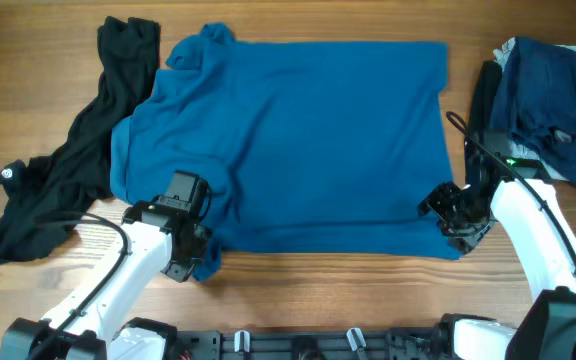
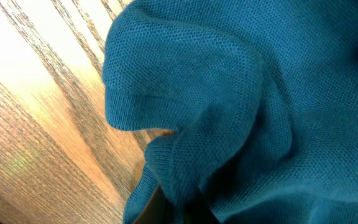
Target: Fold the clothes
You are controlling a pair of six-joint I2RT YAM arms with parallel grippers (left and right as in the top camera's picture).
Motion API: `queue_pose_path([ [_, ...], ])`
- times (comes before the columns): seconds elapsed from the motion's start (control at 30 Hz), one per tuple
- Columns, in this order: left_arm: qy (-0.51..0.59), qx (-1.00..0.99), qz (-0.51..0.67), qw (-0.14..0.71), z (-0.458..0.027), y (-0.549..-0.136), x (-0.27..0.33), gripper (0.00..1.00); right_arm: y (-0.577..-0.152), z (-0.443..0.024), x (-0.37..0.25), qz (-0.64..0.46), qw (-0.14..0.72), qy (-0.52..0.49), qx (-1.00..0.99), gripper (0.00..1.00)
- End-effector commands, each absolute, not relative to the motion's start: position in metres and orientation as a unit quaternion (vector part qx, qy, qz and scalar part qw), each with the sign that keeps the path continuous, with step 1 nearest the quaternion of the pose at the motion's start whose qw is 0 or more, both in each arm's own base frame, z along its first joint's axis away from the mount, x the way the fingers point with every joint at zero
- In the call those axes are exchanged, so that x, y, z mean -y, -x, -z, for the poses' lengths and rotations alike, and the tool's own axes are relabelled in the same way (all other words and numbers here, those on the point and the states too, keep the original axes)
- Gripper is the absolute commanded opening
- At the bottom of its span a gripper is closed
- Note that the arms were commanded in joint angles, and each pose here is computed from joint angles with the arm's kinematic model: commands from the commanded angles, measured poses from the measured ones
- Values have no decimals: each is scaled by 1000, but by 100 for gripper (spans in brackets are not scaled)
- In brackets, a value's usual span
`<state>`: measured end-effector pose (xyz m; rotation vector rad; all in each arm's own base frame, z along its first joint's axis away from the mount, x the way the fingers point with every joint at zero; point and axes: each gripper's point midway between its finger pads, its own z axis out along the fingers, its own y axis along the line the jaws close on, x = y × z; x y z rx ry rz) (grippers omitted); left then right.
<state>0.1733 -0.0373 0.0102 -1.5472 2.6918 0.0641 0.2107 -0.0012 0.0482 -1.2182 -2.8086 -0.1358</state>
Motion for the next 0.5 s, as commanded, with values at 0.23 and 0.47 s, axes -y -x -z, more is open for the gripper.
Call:
queue_pose_path([
  [0.23, 502, -864, -27, 25, -10, -173, 32, 4, -187, -24, 0, 27, 67, 462, 884, 66],
  [0.47, 502, -864, -27, 24, -10, -172, 32, 4, -170, 1, -2, 24, 75, 467, 881, 62],
])
